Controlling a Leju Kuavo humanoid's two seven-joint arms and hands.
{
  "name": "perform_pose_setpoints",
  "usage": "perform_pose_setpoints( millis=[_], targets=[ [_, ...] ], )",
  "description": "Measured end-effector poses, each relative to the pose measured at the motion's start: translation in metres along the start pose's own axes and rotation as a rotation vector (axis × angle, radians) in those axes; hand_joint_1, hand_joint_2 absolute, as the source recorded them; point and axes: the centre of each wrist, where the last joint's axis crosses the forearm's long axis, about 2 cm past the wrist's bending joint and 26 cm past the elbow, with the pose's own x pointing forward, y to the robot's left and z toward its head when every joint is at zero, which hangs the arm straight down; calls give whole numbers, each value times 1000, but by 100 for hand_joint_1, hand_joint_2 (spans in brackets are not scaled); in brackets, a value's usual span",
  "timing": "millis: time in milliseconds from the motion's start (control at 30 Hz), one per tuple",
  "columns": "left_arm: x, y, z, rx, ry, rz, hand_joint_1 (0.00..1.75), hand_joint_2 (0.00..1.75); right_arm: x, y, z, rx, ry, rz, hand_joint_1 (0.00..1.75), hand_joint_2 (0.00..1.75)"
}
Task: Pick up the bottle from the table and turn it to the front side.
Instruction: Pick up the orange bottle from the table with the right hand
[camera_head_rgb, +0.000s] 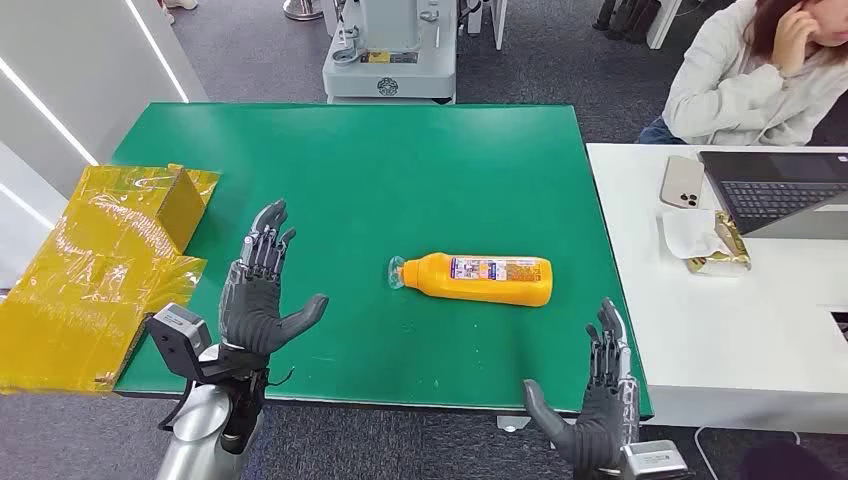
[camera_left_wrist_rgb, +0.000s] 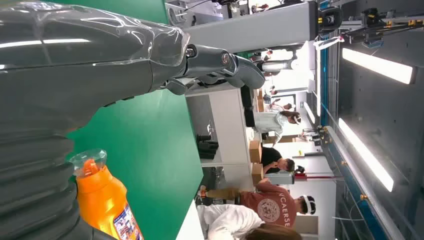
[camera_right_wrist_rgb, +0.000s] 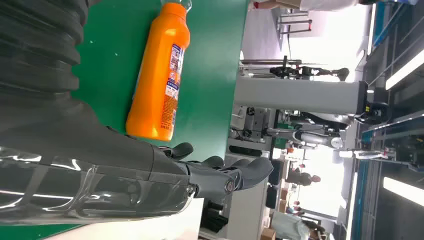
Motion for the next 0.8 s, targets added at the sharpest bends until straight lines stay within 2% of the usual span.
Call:
perform_pose_setpoints(
  millis=[133, 300, 433, 667, 800],
  targets=[
    [0, -1, -1, -3, 1, 3, 0, 175, 3, -1, -5, 29, -21, 77, 0, 175],
    [-2, -7, -7, -28, -1, 25, 0, 175, 10, -3, -20, 73, -63, 281, 0, 175],
    [-5, -13, -17, -44, -1, 42, 0, 175, 11, -9, -36, 132, -36, 405, 0, 175],
    [-9, -19, -24, -61, 8, 61, 0, 175, 10, -18, -57, 169, -26, 488, 0, 175],
    [-14, -22, -20, -84, 11, 82, 0, 175, -2, -27, -71, 223, 3, 562, 0, 175]
  ],
)
